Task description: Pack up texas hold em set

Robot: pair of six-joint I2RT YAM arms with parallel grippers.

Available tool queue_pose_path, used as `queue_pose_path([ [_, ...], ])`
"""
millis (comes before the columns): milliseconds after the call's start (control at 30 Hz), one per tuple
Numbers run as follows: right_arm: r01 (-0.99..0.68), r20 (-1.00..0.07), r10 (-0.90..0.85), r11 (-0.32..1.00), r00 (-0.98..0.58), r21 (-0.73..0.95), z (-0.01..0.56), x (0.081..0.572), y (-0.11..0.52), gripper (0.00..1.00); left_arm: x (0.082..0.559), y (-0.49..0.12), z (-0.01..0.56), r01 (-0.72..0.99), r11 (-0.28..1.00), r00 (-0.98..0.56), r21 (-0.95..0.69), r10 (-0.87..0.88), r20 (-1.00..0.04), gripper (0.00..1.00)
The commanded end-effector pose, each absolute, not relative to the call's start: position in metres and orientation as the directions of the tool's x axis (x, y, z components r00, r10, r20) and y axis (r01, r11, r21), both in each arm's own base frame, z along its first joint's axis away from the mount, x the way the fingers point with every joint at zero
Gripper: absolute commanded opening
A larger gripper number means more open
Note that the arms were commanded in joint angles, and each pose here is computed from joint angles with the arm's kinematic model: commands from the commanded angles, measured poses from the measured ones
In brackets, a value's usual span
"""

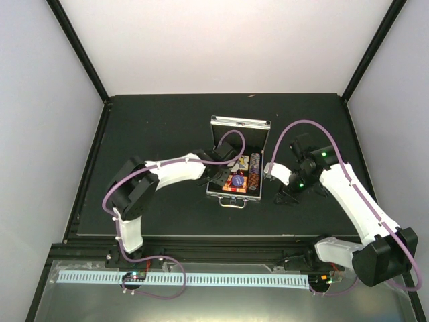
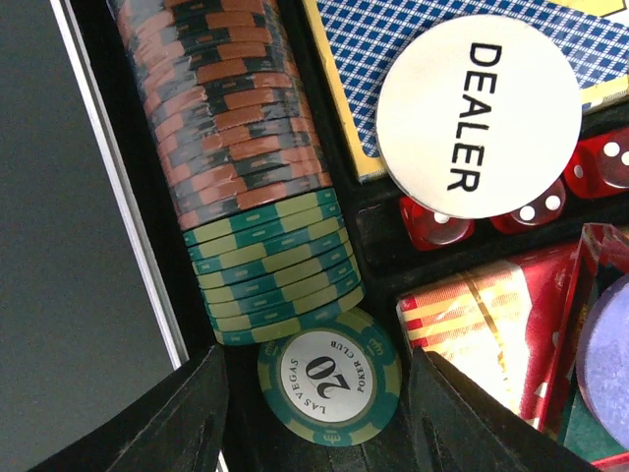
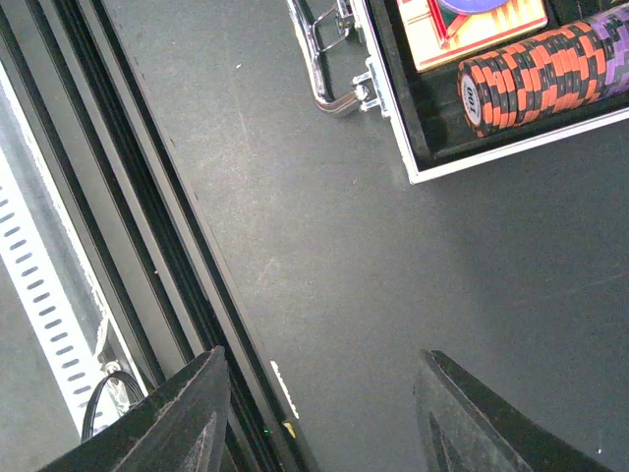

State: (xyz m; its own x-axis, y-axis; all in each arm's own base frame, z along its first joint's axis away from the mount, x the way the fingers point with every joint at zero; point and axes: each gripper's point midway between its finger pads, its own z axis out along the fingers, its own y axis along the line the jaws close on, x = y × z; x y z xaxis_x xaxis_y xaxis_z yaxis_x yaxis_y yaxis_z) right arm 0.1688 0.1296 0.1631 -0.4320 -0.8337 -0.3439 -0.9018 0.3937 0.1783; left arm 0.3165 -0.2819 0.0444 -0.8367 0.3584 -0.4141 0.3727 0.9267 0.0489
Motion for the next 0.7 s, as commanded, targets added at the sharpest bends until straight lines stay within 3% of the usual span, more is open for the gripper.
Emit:
queue_pose_path([
  [0,-0.898,-0.36,-0.823,0.402,-0.439,0.178,0.167,0.172,0.133,0.54,0.319,-0.277,0.059,0.345,0.938,-0.835,0.033,0.322,-0.446,0.53],
  [300,-0.898,-0.377,-0.815,0.402,-0.441,0.18,0.171,0.176,0.137,0.55,0.298,-0.266,0.044,0.41,0.911,-0.844,0.048,0.399,-0.359,0.63],
  [433,-0.895,-0.379,-0.811,0.403,-0.446,0.19,0.169,0.175,0.138,0.55,0.29,-0.268,0.025,0.462,0.886,-0.841,0.044,0.453,-0.296,0.64],
  [667,-0.894,-0.376,-0.811,0.404,-0.447,0.193,0.167,0.174,0.138,0.55,0.303,-0.267,0.014,0.452,0.885,-0.839,0.11,0.464,-0.284,0.64],
])
